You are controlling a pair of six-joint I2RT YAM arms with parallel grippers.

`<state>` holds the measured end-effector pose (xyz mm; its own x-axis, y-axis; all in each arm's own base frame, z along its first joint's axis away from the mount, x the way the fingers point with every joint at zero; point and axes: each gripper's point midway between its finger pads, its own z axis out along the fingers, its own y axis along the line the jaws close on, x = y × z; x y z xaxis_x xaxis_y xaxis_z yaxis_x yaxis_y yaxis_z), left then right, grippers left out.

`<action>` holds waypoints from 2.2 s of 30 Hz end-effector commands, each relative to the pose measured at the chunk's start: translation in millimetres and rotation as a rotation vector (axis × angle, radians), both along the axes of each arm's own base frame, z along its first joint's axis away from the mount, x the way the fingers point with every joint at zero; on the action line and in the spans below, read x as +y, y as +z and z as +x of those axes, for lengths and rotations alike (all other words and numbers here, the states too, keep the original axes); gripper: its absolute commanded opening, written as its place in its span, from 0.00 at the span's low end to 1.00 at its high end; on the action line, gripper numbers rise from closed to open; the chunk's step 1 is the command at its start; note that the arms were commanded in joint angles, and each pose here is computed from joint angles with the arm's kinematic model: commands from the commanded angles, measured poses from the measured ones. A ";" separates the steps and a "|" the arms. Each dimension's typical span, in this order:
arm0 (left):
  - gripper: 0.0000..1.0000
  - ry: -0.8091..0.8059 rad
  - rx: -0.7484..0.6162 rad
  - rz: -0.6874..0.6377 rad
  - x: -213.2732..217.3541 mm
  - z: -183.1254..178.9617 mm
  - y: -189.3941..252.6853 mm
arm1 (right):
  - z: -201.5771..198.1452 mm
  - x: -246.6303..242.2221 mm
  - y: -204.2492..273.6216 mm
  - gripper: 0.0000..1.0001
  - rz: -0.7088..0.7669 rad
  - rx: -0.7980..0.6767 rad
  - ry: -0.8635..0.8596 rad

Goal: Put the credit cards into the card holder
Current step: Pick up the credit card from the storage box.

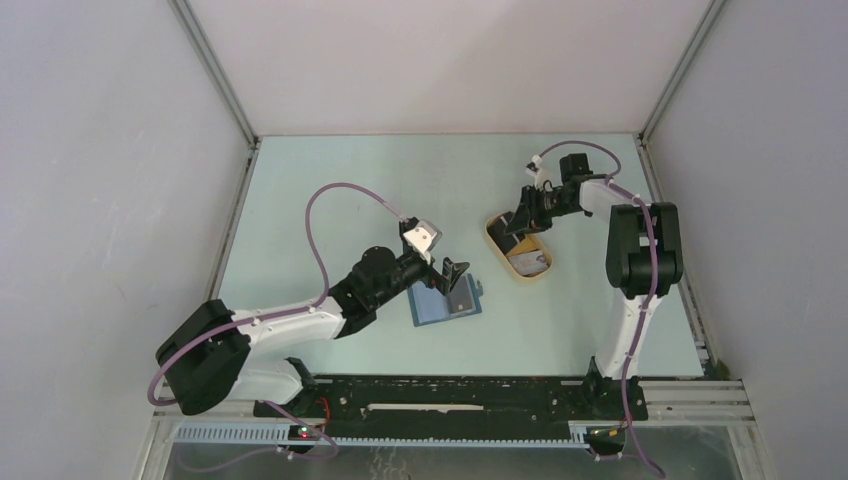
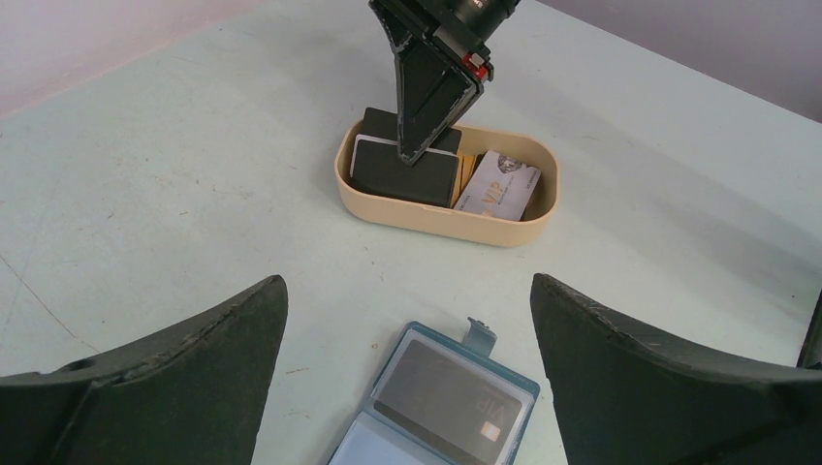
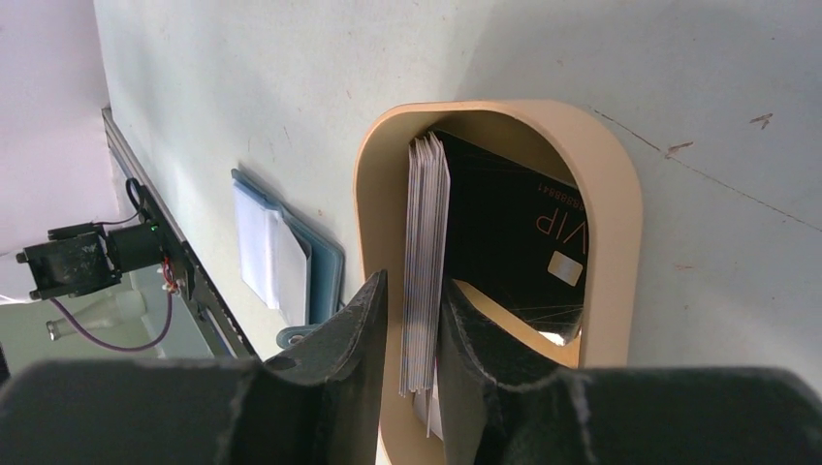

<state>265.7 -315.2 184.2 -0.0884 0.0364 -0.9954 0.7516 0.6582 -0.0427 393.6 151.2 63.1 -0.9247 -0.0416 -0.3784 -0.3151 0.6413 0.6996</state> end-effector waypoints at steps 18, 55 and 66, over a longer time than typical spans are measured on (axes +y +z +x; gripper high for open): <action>1.00 -0.008 -0.041 -0.023 -3.0 3.1 13.3 | 0.7 -7.9 2.0 0.33 0.063 0.056 -0.036; 1.00 -0.005 -0.045 -0.035 -0.8 1.6 14.7 | 15.9 -60.9 37.6 0.00 -0.077 -0.128 -0.122; 1.00 0.065 -0.015 -0.194 27.0 -8.5 46.8 | -13.7 -43.1 114.0 0.00 -0.085 -0.394 -0.006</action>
<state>263.6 -302.3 198.6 -0.0804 -0.0178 -0.9966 0.7258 0.6843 -0.0708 396.4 97.9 124.6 -0.8304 -0.0089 -0.5570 -0.3896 0.7240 0.5692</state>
